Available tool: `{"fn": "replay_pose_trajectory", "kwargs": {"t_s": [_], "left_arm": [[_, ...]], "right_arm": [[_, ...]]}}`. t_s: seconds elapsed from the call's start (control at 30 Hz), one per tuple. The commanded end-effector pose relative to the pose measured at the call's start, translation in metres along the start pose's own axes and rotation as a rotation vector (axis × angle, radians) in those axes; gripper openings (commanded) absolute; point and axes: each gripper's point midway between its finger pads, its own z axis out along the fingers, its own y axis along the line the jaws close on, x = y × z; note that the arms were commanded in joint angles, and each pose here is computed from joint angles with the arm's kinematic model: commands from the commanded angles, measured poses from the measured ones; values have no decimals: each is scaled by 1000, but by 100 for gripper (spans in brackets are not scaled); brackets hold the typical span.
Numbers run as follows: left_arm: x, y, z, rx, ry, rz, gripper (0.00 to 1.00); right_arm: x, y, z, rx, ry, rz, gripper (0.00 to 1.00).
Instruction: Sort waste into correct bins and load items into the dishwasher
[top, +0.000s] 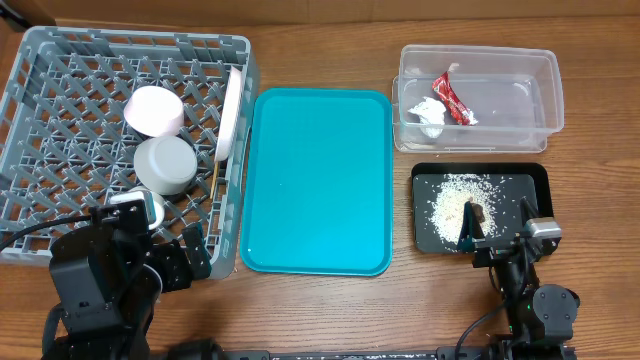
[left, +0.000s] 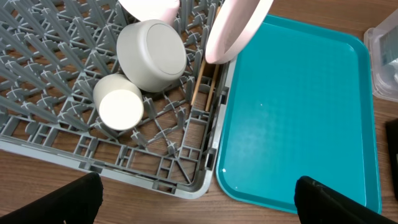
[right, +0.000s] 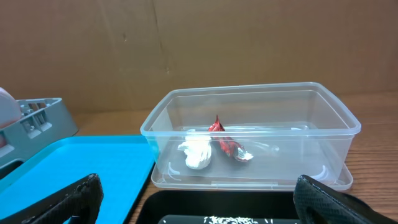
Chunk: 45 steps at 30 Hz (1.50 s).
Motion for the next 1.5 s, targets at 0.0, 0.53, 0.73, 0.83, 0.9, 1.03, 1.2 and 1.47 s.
{"fn": "replay_pose_trajectory", "kwargs": {"t_s": [0.0, 0.53, 0.73, 0.83, 0.9, 1.03, 1.2, 1.47], "left_arm": [[0, -3, 0, 16, 0, -7, 100], [0, -3, 0, 16, 0, -7, 100], [1, -5, -1, 22, -4, 1, 100], [1, -1, -7, -10, -29, 46, 100], [2, 0, -9, -22, -51, 59, 100], [9, -3, -4, 1, -124, 82, 100], [25, -5, 24, 41, -244, 75, 100], [27, -10, 65, 116, -504, 29, 100]], "right_arm": [[2, -1, 0, 0, -4, -12, 100], [2, -1, 0, 0, -4, -12, 100], [2, -1, 0, 0, -4, -12, 100], [2, -1, 0, 0, -4, -12, 100], [2, -1, 0, 0, -4, -12, 100], [2, -1, 0, 0, -4, -12, 100], [2, -1, 0, 0, -4, -12, 100], [2, -1, 0, 0, -4, -12, 100]]}}
